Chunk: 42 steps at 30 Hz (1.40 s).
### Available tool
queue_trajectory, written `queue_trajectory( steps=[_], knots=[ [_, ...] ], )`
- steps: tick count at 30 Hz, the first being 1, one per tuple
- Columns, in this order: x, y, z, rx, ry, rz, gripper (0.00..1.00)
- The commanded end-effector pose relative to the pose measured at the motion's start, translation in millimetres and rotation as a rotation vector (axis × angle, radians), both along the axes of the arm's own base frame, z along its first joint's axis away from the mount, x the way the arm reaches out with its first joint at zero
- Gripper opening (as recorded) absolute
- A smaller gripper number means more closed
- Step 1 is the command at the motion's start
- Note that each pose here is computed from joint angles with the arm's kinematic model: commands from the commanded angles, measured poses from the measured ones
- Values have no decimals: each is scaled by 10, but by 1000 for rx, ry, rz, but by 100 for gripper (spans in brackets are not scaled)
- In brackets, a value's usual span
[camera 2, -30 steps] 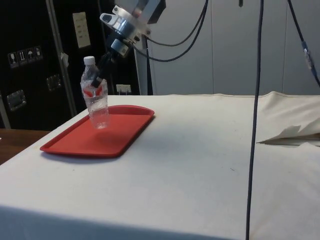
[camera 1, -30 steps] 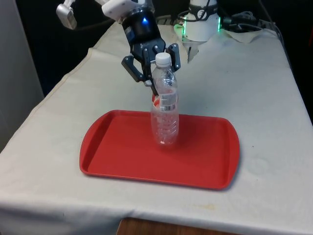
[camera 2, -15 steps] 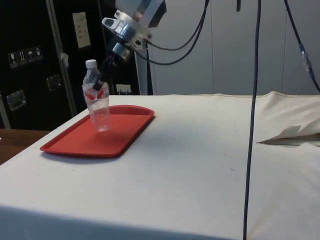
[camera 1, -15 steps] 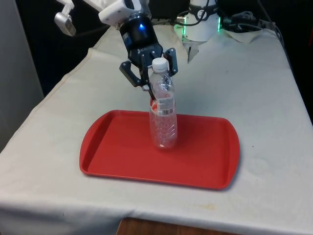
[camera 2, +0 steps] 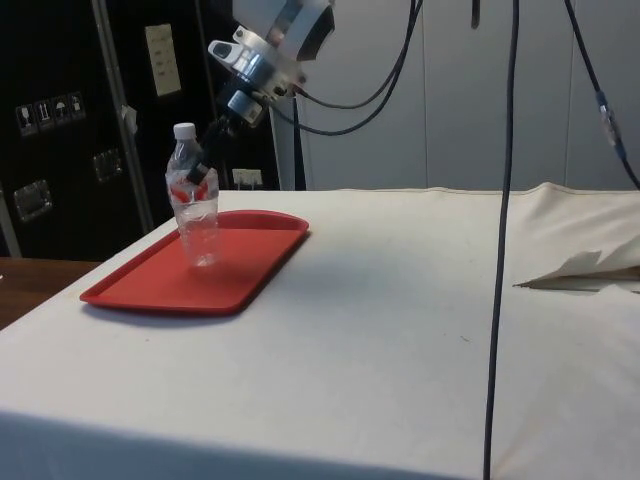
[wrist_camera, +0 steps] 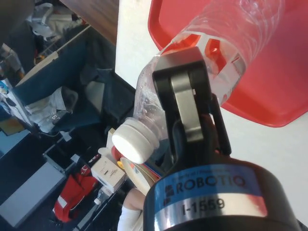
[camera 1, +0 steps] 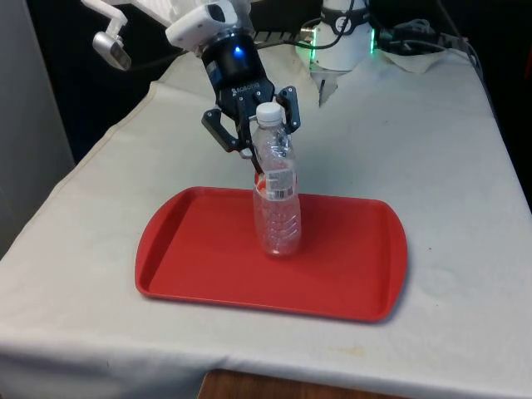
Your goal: Place the bottle upright on the tray.
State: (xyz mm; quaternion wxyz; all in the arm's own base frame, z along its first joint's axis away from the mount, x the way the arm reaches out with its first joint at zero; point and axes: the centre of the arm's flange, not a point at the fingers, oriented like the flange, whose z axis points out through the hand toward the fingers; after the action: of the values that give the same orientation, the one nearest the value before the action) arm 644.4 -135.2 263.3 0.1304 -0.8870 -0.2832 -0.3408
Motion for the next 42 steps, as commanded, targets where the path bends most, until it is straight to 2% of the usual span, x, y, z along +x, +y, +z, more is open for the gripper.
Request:
queue_trajectory(
  steps=[1,42],
  knots=[
    [14,-8,0,1,-5,-3,0],
    [-11,16,-52,9,8,8,0]
  ],
)
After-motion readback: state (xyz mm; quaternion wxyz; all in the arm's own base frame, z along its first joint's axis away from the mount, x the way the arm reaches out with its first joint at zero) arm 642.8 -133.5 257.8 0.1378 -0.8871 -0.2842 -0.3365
